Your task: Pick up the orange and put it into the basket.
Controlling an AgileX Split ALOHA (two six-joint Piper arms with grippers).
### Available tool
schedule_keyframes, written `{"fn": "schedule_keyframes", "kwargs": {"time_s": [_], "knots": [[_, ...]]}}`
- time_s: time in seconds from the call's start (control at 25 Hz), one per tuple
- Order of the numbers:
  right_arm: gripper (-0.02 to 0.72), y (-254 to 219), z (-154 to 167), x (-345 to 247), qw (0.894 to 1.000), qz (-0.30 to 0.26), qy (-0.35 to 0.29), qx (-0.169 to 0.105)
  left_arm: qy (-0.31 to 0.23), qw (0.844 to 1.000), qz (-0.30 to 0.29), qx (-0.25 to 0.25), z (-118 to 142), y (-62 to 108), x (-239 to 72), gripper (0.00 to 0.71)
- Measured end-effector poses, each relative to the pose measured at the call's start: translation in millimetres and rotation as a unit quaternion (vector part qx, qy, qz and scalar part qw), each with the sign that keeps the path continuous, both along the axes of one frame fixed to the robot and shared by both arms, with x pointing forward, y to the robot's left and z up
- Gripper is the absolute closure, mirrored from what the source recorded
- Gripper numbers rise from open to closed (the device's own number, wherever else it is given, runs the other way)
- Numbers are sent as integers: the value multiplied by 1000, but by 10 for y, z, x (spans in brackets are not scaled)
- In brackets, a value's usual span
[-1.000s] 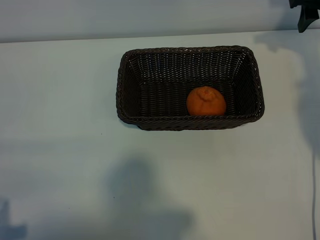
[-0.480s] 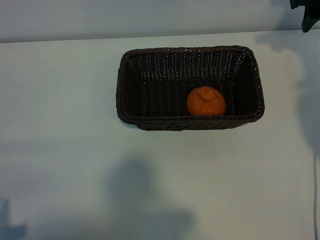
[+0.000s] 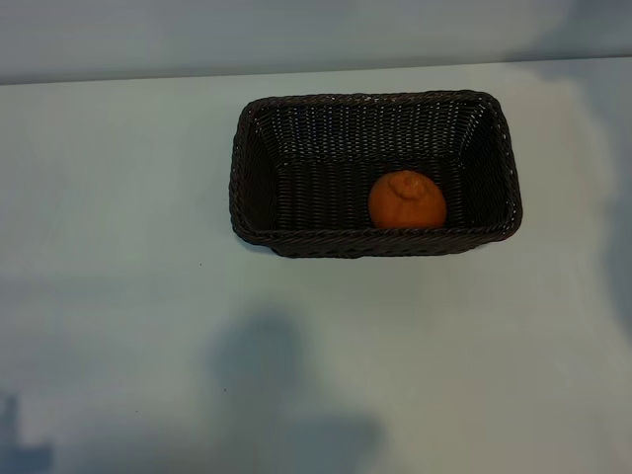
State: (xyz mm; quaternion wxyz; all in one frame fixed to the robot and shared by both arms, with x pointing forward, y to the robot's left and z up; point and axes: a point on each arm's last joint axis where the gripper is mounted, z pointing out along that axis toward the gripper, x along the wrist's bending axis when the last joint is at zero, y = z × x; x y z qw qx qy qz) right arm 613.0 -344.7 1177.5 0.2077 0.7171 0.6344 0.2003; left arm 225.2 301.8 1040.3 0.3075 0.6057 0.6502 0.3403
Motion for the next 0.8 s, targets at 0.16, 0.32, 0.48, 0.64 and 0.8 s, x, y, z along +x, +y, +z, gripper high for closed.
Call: {"fn": "schedule_keyframes", "kwargs": {"time_s": [0.16,0.32,0.48,0.64,0.8], "knots": [[203,64,555,-486,997,-3,-76,-7,0,1000,0,0,0,0,0,117],[203,137,1019,-1035,988,-2,-152,-16,0,1000,0,0,0,0,0,117],[203,216,1350,-1613,976,-6,-219,-17,0,1000,0,0,0,0,0,117],[203,269,1415,-2153,967,-10,-253,-30,0,1000,0,0,0,0,0,117],[203,328,1338,-2756,958,-16,-282,-44,0,1000,0,0,0,0,0,117]]}}
